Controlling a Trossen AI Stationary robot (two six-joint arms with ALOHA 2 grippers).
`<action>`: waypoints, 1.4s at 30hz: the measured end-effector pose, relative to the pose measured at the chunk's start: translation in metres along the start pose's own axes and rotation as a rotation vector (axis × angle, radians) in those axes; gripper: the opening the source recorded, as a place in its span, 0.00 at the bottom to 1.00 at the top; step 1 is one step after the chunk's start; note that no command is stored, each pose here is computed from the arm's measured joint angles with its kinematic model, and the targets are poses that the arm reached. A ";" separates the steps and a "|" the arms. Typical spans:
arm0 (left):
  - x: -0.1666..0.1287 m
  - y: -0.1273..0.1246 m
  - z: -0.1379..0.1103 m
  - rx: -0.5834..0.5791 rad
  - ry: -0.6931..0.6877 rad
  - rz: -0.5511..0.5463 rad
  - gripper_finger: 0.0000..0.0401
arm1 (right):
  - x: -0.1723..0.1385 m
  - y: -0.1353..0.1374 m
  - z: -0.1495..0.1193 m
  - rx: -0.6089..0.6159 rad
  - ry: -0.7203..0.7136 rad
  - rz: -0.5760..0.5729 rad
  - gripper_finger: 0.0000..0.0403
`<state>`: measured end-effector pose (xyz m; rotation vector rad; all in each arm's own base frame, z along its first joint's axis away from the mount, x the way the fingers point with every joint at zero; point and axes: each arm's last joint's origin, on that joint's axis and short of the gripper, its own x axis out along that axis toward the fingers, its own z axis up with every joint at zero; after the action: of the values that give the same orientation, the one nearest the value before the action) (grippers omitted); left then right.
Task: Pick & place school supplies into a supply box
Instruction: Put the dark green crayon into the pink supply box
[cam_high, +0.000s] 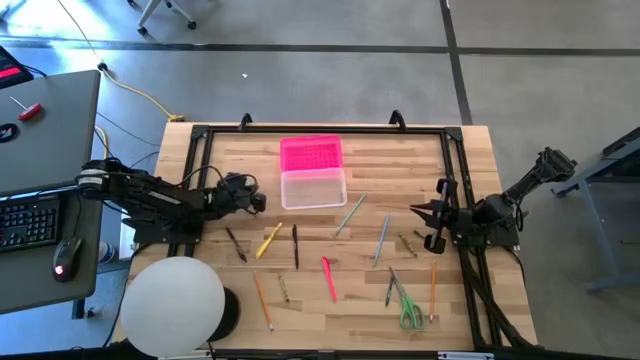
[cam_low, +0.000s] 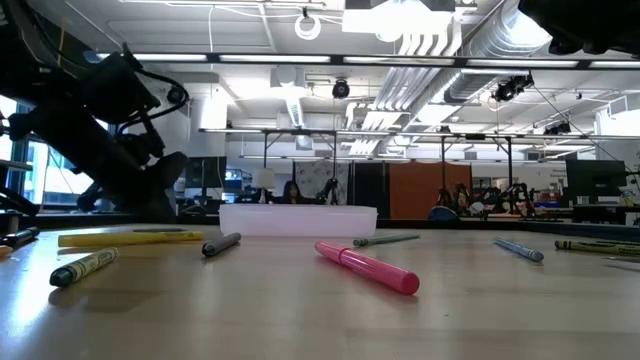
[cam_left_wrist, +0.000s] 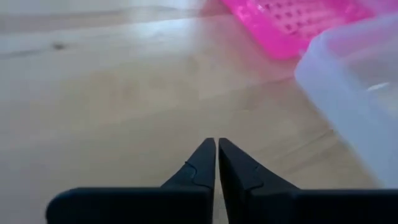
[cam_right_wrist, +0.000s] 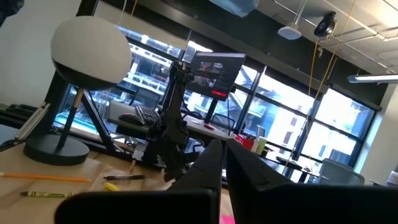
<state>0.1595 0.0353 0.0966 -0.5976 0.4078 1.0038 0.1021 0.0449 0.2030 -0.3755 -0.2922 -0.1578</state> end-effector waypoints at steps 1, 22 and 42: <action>0.000 -0.002 0.001 -0.034 -0.002 -0.026 0.15 | 0.000 0.000 0.000 0.000 0.000 0.000 0.00; 0.038 -0.090 -0.054 0.166 -0.025 0.106 0.25 | 0.000 0.000 0.000 -0.004 0.000 0.002 0.00; 0.024 -0.089 -0.090 0.116 -0.131 0.088 0.15 | 0.000 0.002 -0.003 -0.022 0.028 0.021 0.00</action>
<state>0.2447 -0.0419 0.0387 -0.4101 0.3755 1.0889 0.1033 0.0458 0.1994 -0.3973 -0.2588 -0.1455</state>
